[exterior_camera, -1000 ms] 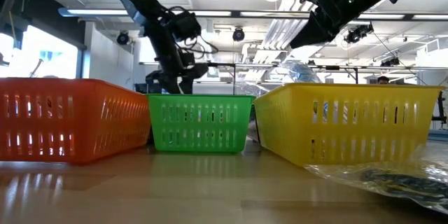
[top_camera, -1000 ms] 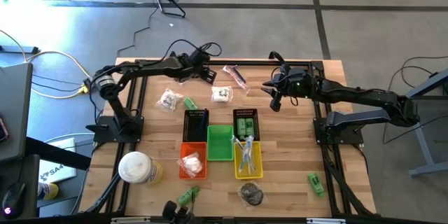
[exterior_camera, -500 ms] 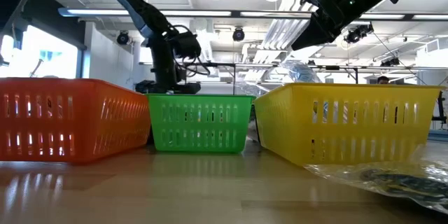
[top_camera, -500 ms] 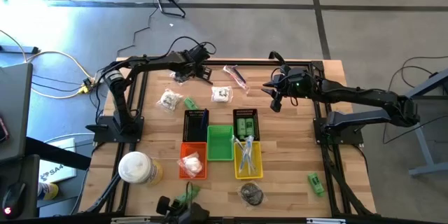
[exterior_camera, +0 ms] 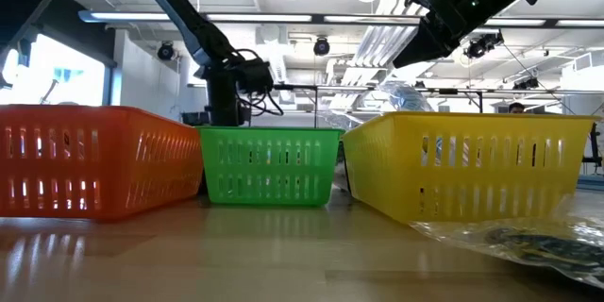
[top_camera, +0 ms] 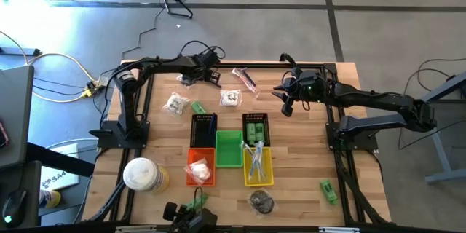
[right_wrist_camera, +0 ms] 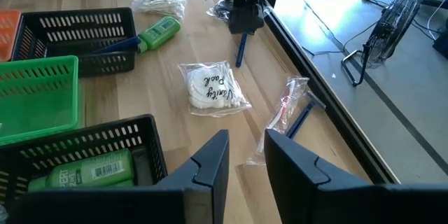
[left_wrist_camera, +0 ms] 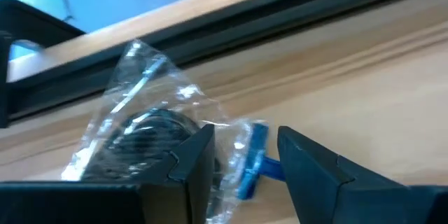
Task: Pick & Place Travel size toiletries
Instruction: Put the top black hairbrush into the green bin
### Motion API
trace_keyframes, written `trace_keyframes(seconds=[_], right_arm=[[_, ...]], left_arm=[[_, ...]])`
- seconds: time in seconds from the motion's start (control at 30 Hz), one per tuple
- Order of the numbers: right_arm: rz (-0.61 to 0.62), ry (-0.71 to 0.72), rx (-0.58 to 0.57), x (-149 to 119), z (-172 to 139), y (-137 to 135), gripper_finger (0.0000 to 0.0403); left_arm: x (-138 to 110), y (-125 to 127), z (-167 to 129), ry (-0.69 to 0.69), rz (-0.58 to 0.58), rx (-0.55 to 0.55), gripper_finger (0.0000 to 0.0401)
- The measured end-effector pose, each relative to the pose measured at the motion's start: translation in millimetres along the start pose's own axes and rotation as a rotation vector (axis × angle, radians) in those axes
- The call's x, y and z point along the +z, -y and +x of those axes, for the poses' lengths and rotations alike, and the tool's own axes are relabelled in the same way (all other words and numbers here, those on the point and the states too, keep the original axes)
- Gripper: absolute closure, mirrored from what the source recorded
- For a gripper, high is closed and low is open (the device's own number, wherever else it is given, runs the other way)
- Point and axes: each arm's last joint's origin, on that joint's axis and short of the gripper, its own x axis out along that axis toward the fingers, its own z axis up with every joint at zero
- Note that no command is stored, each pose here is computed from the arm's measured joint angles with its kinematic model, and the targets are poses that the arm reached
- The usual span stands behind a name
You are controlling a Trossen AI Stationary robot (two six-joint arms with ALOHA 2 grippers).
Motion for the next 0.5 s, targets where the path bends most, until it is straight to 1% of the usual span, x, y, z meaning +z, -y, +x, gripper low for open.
trace_keyframes(seconds=[0.1, 0.5], right_arm=[[0.0, 0.0, 0.0, 0.0, 0.0, 0.0, 0.0319], [0.0, -0.004, 0.001, -0.4, 0.0, -0.1, 0.0319]], left_arm=[[0.4, -1.0, 0.0, 0.018, 0.001, 0.033, 0.025], [1.5, -1.2, 0.2, 0.028, 0.001, 0.034, 0.025]])
